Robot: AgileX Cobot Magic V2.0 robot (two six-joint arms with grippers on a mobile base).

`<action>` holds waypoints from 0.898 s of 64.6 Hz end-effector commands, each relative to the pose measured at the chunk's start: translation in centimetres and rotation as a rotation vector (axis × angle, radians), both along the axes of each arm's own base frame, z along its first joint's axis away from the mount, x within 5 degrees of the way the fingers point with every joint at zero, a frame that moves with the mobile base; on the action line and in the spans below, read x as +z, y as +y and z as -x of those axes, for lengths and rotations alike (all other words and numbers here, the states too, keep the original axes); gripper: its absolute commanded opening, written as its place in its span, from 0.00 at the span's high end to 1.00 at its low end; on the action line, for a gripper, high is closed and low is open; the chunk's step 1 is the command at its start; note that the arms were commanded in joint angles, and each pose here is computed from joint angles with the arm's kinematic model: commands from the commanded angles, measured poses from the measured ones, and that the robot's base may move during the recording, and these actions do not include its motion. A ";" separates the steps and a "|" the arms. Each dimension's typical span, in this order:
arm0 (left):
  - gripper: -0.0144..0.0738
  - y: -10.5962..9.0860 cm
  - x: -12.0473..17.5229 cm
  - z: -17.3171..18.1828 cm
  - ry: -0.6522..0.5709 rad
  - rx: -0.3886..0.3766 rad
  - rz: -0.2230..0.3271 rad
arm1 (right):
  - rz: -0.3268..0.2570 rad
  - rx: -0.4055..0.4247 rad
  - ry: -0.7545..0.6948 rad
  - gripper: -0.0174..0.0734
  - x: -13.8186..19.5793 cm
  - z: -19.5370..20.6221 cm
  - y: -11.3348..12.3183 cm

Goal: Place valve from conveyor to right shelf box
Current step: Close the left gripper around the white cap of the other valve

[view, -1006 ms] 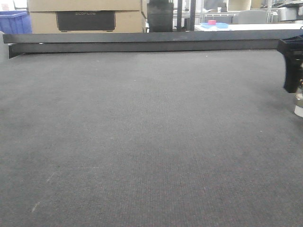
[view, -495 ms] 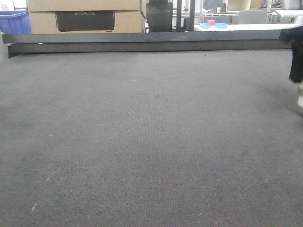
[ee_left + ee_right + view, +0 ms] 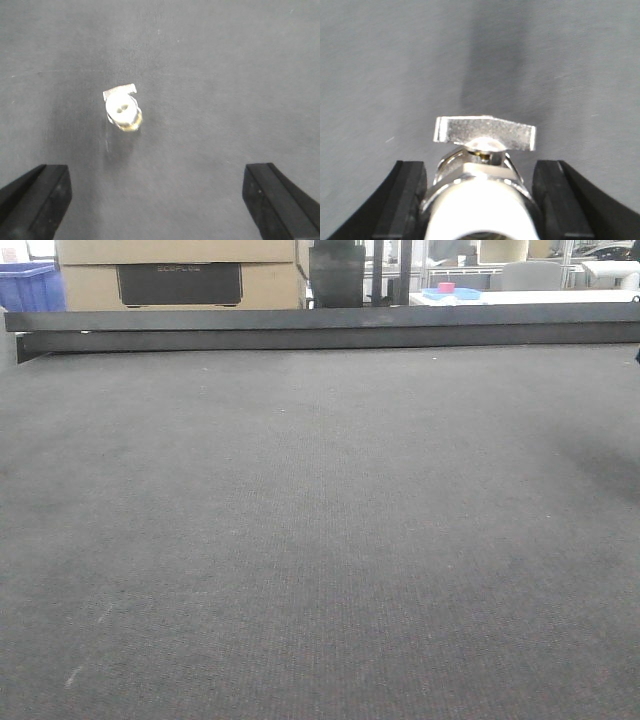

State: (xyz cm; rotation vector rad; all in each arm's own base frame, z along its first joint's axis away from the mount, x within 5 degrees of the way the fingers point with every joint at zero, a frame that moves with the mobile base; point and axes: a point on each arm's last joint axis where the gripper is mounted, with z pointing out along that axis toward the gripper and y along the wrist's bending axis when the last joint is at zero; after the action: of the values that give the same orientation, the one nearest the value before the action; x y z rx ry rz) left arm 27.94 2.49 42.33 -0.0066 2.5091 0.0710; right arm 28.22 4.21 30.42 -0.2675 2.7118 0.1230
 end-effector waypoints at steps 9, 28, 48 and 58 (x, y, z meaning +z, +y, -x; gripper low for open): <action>0.15 2.6 -3.8 -5.3 0.125 -0.021 0.001 | -0.031 0.036 -0.068 0.98 1.0 0.8 1.1; 0.15 3.5 -11.4 -10.3 0.301 -0.022 0.030 | -0.037 0.035 -0.067 0.98 1.0 0.8 1.2; 0.15 3.9 -16.1 -12.9 0.352 -0.022 0.037 | -0.037 0.035 -0.067 0.98 1.0 0.8 1.2; 0.15 4.1 -16.9 -13.4 0.342 -0.021 0.028 | -0.037 0.035 -0.067 0.98 1.0 0.8 1.2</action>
State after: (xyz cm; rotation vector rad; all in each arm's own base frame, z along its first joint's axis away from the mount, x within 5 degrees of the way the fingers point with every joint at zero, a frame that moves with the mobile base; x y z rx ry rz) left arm 41.02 6.40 25.28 0.0172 2.8800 0.0183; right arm 27.43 5.45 30.55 -0.3034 2.6966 0.1748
